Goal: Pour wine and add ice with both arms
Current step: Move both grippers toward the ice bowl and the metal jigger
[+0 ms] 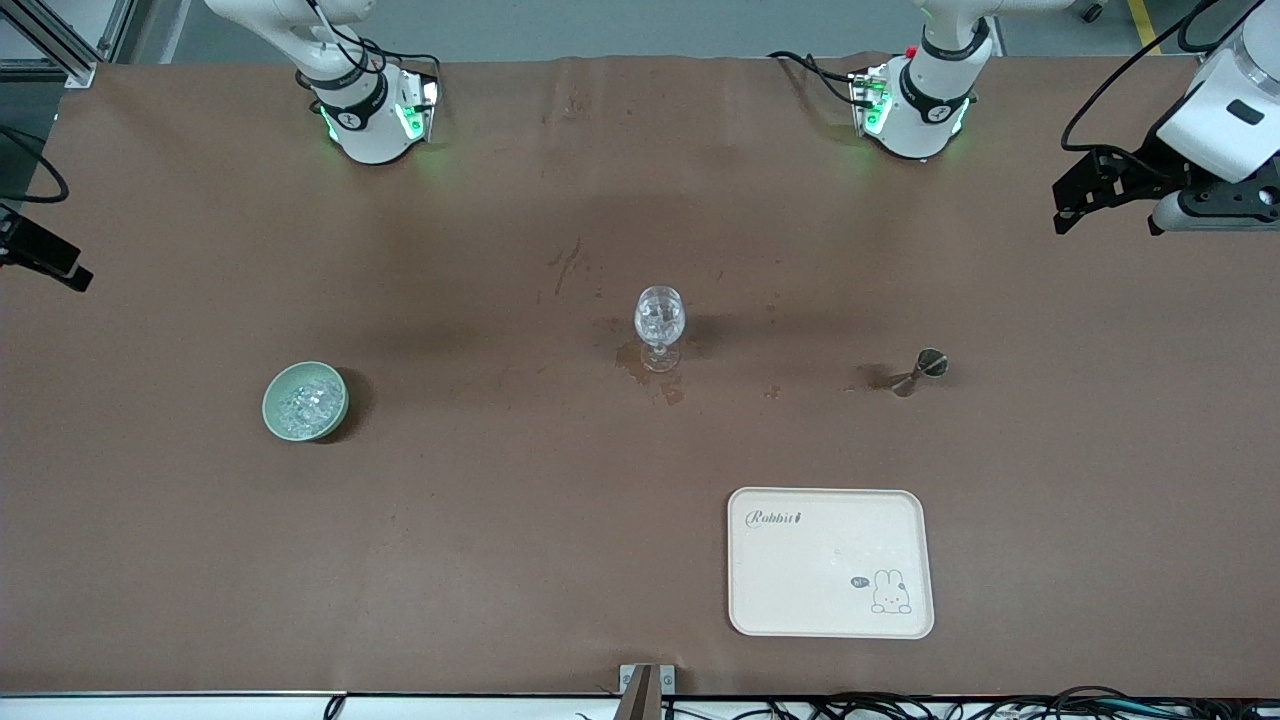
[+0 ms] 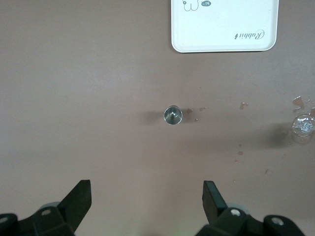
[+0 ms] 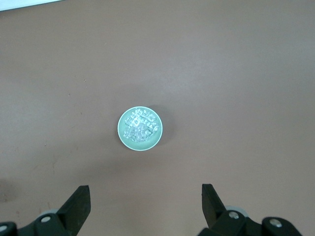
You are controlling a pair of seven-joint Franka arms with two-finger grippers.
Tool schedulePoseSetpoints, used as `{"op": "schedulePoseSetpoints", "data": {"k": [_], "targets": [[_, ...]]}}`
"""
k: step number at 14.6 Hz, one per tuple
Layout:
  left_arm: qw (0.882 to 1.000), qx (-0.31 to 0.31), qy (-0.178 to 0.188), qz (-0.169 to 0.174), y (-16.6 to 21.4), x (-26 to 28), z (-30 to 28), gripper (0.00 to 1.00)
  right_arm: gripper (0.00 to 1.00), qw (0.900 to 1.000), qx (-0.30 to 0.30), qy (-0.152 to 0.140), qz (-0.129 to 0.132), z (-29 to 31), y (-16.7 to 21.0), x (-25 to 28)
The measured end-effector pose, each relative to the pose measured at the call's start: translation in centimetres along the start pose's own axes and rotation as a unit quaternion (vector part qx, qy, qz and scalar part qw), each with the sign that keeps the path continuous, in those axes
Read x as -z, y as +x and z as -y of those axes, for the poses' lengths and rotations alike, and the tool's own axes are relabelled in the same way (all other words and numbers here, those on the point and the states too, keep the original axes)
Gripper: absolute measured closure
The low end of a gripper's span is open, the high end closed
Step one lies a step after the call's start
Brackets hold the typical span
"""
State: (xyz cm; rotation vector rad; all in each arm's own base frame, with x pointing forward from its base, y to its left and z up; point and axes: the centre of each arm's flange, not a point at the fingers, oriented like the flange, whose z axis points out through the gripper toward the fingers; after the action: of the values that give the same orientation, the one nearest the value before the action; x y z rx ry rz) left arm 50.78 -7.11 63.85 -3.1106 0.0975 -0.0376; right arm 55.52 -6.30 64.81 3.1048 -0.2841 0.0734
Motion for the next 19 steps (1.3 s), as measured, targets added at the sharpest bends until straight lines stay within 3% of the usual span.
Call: {"op": "schedulePoseSetpoints", "data": {"k": [6, 9, 12, 16, 19], "targets": [[1.0, 0.001, -0.001, 0.003, 0.8, -0.1, 0.2, 0.0, 0.0, 1.0, 0.0, 0.0, -0.003, -0.2, 0.1, 0.0], [0.999, 0.016, -0.004, 0.033, 3.5, -3.5, 2.3, 0.0, 0.0, 1.0, 0.0, 0.0, -0.008, -0.2, 0.2, 0.1], [0.996, 0.04, -0.012, 0.078, 5.6, -8.1, 4.7, 0.0, 0.0, 1.0, 0.022, 0.003, 0.01, -0.1, 0.0, -1.0], [0.976, 0.132, -0.084, 0.149, 7.1, -14.8, 8.8, 0.0, 0.0, 0.998, 0.055, 0.01, 0.015, 0.2, 0.4, -3.7], [0.947, 0.202, -0.145, 0.201, 8.0, -21.2, 12.4, 0.01, 0.0, 0.998, 0.064, 0.011, 0.017, 0.3, 0.4, -4.0]]}}
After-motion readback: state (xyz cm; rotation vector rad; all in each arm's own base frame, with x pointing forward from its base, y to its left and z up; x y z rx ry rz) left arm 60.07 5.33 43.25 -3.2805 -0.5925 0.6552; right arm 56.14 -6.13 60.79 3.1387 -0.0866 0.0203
